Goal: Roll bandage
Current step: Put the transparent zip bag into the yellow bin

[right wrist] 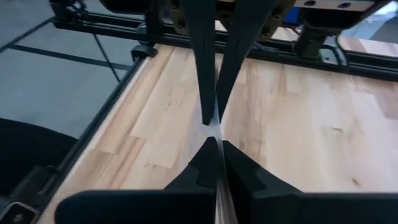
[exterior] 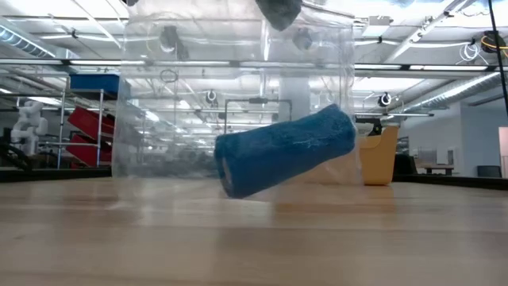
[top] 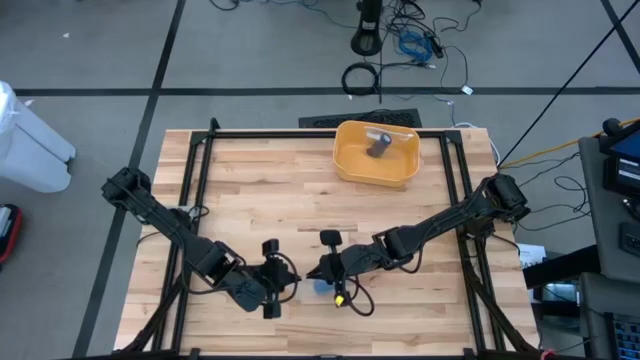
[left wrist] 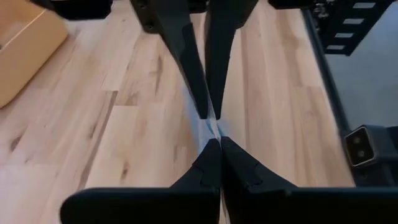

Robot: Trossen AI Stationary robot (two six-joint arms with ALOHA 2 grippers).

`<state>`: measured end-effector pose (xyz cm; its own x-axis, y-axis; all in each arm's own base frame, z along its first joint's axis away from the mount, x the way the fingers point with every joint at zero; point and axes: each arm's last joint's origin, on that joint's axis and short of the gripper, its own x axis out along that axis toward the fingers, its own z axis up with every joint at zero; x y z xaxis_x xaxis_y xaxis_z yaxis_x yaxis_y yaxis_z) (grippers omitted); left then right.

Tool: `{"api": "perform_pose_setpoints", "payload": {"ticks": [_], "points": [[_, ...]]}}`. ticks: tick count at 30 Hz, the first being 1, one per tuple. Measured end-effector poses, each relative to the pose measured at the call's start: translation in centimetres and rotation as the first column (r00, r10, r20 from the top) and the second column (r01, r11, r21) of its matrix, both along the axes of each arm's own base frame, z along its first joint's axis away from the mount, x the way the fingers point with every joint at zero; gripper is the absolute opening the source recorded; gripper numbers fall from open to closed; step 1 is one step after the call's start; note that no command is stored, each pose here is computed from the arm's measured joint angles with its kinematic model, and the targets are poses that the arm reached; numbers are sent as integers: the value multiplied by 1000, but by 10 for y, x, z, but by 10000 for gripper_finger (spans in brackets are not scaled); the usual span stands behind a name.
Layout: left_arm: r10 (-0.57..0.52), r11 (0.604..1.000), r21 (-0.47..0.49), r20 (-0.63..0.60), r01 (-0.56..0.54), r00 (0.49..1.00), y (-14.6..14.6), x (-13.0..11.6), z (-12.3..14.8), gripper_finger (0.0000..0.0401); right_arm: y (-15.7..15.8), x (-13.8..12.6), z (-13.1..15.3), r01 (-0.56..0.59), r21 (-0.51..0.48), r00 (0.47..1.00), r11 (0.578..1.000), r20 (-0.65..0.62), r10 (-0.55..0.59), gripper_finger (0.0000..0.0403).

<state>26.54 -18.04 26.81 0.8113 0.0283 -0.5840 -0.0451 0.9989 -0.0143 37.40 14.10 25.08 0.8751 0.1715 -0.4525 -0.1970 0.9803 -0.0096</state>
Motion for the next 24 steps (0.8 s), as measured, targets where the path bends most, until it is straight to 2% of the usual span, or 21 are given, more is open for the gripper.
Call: {"api": "perform_pose_setpoints", "payload": {"ticks": [7,20,24], "points": [[33,999,4,-51,-33,998,1,-7,-3,0,2,-2,-2,19,-21,1000,1000,-13,-20,1],[19,1000,24,-19,-18,1000,-6,-22,6,0,5,-15,6,49,-54,997,997,-50,-52,0],[13,1000,26,-10,-13,1000,-8,-25,8,0,9,-22,10,86,-92,994,992,-60,-92,0]]}}
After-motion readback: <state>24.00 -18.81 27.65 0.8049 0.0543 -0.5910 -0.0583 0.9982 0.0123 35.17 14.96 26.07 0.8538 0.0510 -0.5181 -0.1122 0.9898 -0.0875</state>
